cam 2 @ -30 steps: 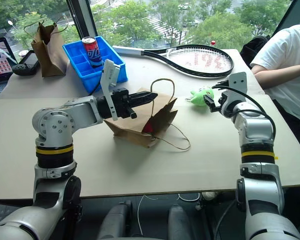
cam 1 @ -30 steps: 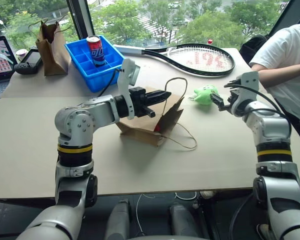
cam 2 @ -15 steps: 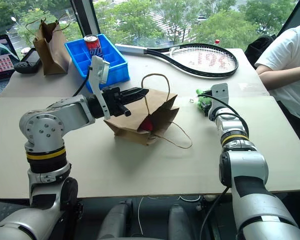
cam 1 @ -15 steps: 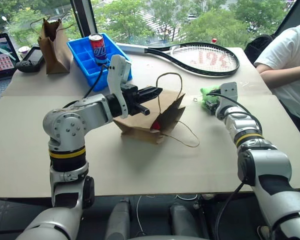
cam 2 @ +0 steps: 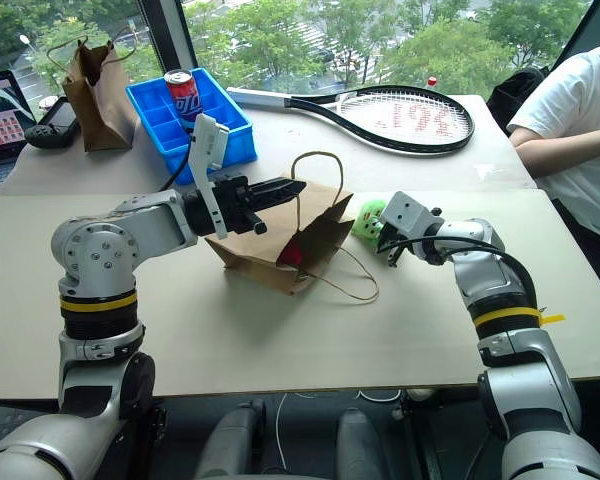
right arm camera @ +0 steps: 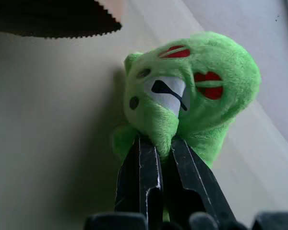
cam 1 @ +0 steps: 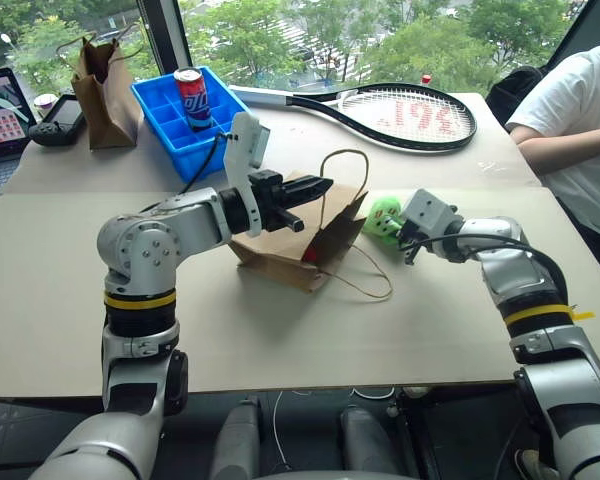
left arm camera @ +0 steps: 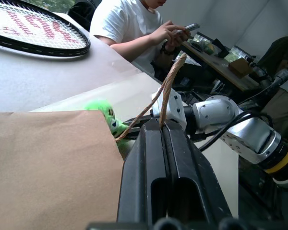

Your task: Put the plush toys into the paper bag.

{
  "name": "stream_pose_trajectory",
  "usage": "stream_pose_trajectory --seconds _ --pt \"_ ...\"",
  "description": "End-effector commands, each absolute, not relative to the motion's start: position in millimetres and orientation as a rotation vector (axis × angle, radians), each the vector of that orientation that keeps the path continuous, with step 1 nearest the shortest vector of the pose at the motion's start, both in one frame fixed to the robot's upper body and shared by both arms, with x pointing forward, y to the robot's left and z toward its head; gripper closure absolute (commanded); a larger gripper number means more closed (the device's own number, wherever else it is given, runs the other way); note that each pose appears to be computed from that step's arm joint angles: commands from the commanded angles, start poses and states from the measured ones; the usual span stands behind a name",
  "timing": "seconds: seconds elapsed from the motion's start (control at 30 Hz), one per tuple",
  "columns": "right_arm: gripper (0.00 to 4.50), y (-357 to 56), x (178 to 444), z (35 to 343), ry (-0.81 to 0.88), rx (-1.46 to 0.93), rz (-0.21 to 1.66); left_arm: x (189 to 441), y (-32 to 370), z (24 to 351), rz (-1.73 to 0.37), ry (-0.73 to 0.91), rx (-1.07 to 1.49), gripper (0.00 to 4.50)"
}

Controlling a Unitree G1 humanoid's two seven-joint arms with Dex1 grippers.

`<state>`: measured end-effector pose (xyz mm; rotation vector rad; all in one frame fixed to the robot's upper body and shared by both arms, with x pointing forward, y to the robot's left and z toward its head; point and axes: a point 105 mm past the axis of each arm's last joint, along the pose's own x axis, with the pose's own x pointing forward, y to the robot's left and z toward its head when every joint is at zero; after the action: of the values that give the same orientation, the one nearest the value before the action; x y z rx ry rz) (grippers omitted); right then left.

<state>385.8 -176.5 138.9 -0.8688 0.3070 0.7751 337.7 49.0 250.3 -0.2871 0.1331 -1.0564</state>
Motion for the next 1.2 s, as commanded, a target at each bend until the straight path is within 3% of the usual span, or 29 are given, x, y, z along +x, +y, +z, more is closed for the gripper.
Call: stream_pose_trajectory --seconds 0.03,0.17,0.47,0.6,0.9,1.2 --pt "4.47 -163 362 142 0.348 -0.945 0.841 341 48 264 -1.072 0.077 -0.259 4.50" --pt "4.47 -154 351 160 0.323 -0.950 0.840 339 42 267 -1.109 0.075 -0.254 4.50" --pt "4.47 -176 328 235 0.316 -1.060 0.757 330 29 265 -1.198 0.109 -0.225 4.50" --pt "4.47 -187 326 245 0.330 -1.083 0.720 326 26 264 -1.221 0.115 -0.223 4.50" --pt "4.47 -139 312 221 0.302 -0.992 0.846 330 22 274 -1.213 0.084 -0.234 4.50" --pt "4.47 -80 347 204 0.179 -0.828 0.893 303 4 276 -1.361 0.109 -0.226 4.50"
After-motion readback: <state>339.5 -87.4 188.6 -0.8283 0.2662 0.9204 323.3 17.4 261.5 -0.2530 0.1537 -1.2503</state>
